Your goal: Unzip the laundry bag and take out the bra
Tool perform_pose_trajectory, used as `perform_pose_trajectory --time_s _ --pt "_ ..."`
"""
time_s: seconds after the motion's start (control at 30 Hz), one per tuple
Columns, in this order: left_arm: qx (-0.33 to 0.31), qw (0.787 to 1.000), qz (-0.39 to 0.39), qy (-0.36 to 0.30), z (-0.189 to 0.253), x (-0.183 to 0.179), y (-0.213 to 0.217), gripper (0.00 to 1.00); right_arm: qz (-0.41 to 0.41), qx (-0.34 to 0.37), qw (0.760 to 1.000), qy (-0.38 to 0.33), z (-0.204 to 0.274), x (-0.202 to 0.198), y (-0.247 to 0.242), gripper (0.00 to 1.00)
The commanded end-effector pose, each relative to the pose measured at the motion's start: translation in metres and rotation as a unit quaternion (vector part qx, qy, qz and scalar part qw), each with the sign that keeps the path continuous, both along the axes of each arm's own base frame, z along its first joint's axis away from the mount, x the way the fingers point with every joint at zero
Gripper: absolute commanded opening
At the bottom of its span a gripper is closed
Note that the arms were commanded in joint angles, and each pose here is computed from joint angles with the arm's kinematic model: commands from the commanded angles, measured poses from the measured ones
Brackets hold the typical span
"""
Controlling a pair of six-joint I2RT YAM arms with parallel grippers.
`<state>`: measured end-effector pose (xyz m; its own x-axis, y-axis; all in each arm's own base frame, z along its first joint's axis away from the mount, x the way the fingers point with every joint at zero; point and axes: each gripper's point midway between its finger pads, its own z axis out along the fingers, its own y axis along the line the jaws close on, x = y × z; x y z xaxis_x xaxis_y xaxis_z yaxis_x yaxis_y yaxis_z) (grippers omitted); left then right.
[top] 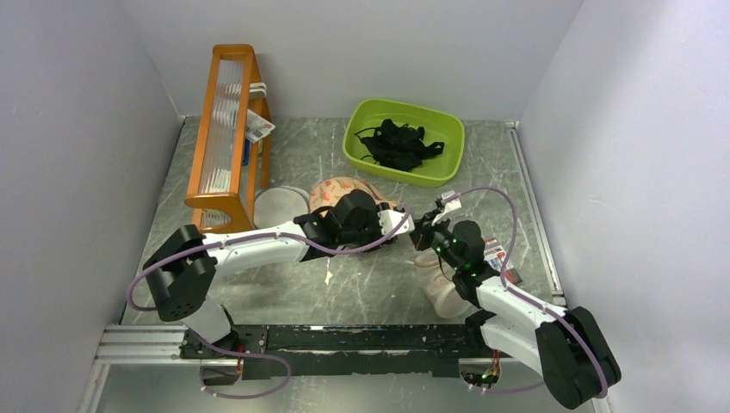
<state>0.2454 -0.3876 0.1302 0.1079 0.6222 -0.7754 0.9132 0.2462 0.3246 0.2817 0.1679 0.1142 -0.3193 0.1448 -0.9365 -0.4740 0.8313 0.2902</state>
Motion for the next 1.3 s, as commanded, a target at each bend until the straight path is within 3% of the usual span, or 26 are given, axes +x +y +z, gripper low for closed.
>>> perform_pose_trajectory --time_s 0.0,0.13,0.23,0.7,0.83,0.93,1.1,1.27 --pt "-0.065 0.998 -0.017 0.002 0.040 -0.010 -0.010 0.61 0.070 0.013 0.996 -0.050 0.018 -0.015 0.019 0.00" --pt "-0.073 0.997 -0.005 0.005 0.044 -0.008 -0.011 0.72 0.097 0.017 0.993 -0.061 0.022 -0.022 0.027 0.00" --pt "-0.074 0.997 0.006 0.003 0.043 -0.005 -0.010 0.75 0.107 0.018 0.992 -0.060 0.021 -0.024 0.031 0.00" --pt "-0.044 0.998 0.046 0.011 0.015 0.011 -0.012 0.70 0.142 0.025 0.987 -0.067 0.024 -0.032 0.044 0.00" --pt "-0.035 0.998 0.048 0.014 0.010 0.013 -0.013 0.60 0.144 0.025 0.987 -0.067 0.024 -0.033 0.044 0.00" --pt "-0.034 0.998 0.051 0.006 0.011 0.014 -0.011 0.42 0.141 0.025 0.987 -0.068 0.025 -0.032 0.044 0.00" --pt "-0.024 0.999 0.043 -0.014 0.017 0.015 -0.005 0.25 0.122 0.017 0.991 -0.056 0.019 -0.026 0.040 0.00" --pt "-0.016 0.998 0.045 -0.027 0.023 0.017 0.000 0.15 0.077 0.003 0.996 -0.039 0.012 -0.014 0.029 0.00"
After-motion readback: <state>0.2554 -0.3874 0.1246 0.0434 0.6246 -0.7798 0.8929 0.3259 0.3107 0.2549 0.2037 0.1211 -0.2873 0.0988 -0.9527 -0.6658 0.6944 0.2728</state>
